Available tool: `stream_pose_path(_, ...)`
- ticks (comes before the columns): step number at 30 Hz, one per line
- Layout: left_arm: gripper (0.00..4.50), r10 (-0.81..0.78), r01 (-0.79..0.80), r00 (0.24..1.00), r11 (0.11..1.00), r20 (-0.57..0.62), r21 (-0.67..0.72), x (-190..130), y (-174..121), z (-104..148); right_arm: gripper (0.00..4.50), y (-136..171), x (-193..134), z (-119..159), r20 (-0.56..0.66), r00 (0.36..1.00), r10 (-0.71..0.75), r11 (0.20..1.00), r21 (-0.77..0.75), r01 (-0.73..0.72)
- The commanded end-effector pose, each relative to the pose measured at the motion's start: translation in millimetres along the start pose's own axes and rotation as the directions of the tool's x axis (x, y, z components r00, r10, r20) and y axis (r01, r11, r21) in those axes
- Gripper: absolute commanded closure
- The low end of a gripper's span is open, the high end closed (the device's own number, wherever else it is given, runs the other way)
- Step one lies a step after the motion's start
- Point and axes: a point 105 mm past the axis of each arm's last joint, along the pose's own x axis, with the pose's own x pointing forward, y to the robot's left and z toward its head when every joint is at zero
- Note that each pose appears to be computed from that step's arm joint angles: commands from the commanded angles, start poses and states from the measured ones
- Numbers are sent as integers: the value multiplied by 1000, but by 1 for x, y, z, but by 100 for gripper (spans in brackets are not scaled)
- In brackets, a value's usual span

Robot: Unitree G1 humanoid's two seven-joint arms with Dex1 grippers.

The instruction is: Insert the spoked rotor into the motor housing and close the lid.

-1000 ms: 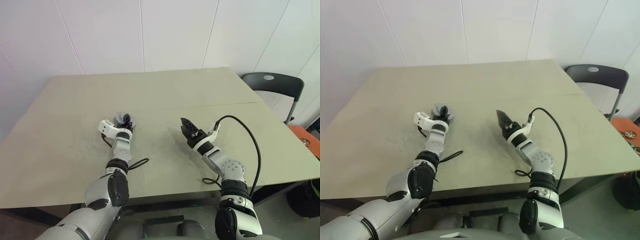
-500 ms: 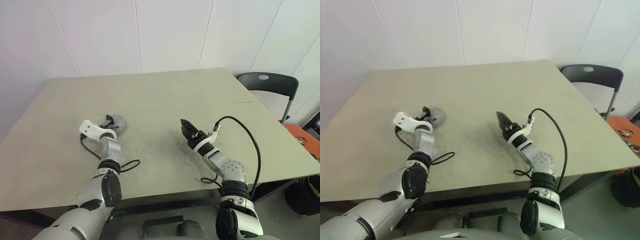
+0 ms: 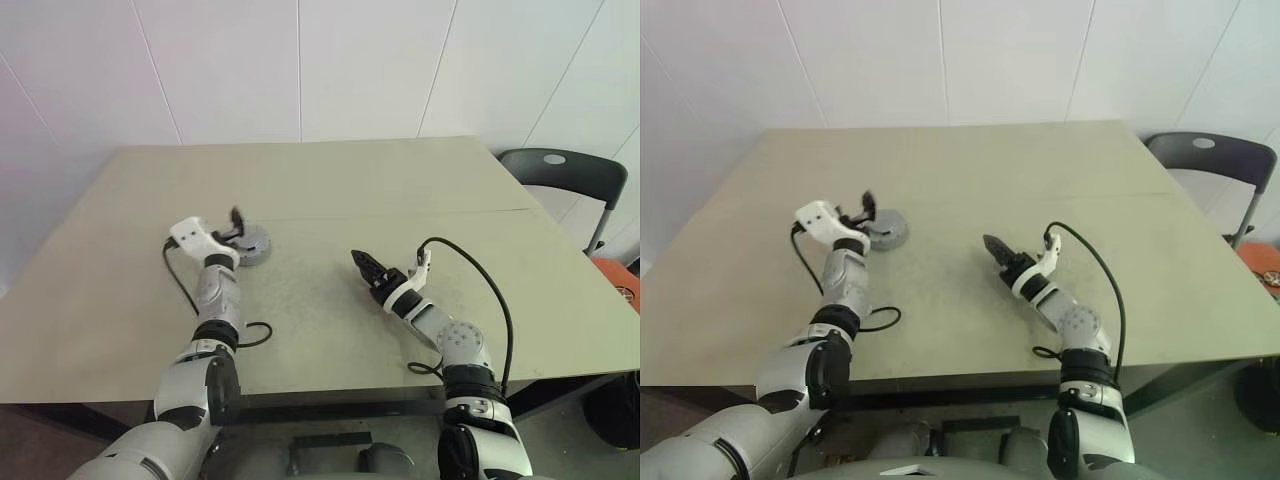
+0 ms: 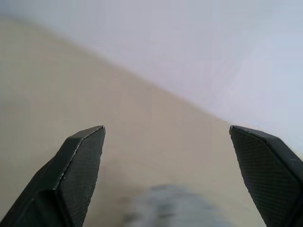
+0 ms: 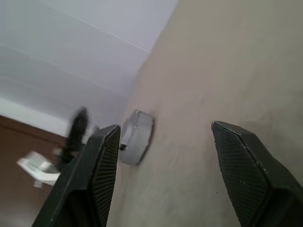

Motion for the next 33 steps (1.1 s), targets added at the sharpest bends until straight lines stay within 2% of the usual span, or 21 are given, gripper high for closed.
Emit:
stream_pose_path(1, 2, -271, 271, 963, 961, -9, 48, -8, -28, 3, 129, 18, -3, 41, 64, 998, 2, 944, -329, 19)
stream_pose_path(2, 2, -316, 317, 948, 947, -21, 50, -11, -32, 2, 129, 21, -4, 47, 71, 997, 3, 926, -377, 24)
stream_pose_path(4, 0, -412, 415, 909, 907, -60, 71, -20, -40, 0, 93, 31, -8, 63, 72, 997, 19, 870, -492, 19)
stream_pose_path(7, 0, -461, 467, 883, 883, -86, 58, -26, -37, 2, 13, 40, -11, 71, 41, 999, 35, 788, -615, -3)
stream_pose_path(11, 0, -536, 543, 837, 838, -111, 48, -32, -40, 8, 6, 47, -14, 68, -20, 1000, 23, 628, -778, -30)
stream_pose_path(13, 0, -606, 615, 783, 788, -140, 30, -38, -49, 9, 6, 54, -16, 69, -32, 998, 45, 592, -804, -53)
stream_pose_path(17, 0, -692, 713, 691, 700, -207, 39, -48, -64, 11, 6, 55, -24, 71, -51, 997, 55, 554, -830, -73)
stream_pose_path(25, 0, -724, 754, 649, 653, -232, 69, -56, -67, 22, 6, 50, -40, 57, -94, 990, 108, 518, -845, -137)
stream_pose_path(29, 0, -736, 763, 638, 644, -224, 56, -62, -67, 26, 6, 43, -44, 51, -109, 989, 101, 555, -819, -147)
stream_pose_path(33, 0, -747, 777, 619, 627, -243, 55, -71, -65, 25, 6, 36, -44, 47, -100, 992, 78, 548, -827, -127)
